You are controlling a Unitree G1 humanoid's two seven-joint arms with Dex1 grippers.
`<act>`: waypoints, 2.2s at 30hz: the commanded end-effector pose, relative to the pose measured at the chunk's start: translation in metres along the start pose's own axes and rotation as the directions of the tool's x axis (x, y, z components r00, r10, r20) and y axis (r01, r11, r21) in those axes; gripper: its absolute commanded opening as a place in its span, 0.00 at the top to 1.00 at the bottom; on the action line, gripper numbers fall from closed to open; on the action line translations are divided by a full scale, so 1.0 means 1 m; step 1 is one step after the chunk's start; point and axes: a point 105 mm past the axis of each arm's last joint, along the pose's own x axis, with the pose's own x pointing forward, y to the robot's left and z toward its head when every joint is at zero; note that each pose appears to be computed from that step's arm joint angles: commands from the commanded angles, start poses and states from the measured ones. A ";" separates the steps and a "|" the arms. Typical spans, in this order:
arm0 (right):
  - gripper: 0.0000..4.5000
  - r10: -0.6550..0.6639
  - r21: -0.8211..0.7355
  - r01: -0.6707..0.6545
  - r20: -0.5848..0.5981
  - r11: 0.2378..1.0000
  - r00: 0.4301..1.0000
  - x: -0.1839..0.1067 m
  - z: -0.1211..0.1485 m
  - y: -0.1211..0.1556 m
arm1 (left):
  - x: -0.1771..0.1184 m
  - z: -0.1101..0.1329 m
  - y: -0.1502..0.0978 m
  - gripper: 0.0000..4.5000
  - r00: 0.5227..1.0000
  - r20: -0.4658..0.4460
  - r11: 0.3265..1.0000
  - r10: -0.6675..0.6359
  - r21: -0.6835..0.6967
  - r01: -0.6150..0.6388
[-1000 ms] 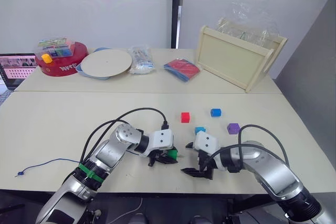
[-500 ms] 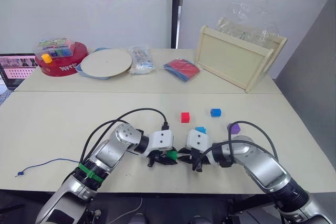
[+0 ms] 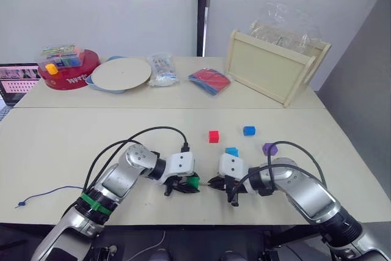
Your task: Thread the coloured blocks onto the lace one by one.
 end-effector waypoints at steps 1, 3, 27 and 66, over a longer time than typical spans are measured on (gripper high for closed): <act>1.00 -0.046 -0.035 0.047 0.022 0.998 0.999 -0.012 0.006 -0.009 | -0.031 -0.026 -0.002 0.70 0.996 -0.070 0.996 0.052 -0.069 -0.057; 1.00 -0.043 -0.035 0.043 0.014 0.998 0.999 -0.013 0.004 -0.008 | -0.058 -0.054 -0.007 0.70 0.983 -0.155 0.988 0.096 -0.103 -0.113; 1.00 -0.012 -0.042 0.014 0.037 0.999 0.999 -0.009 0.006 -0.001 | -0.236 -0.131 -0.029 0.18 0.796 -0.443 0.833 0.412 -0.171 -0.527; 1.00 0.000 -0.029 0.003 0.073 1.000 0.997 0.003 0.023 0.006 | -0.004 0.015 0.005 0.91 0.961 0.256 0.993 0.103 -0.082 -0.085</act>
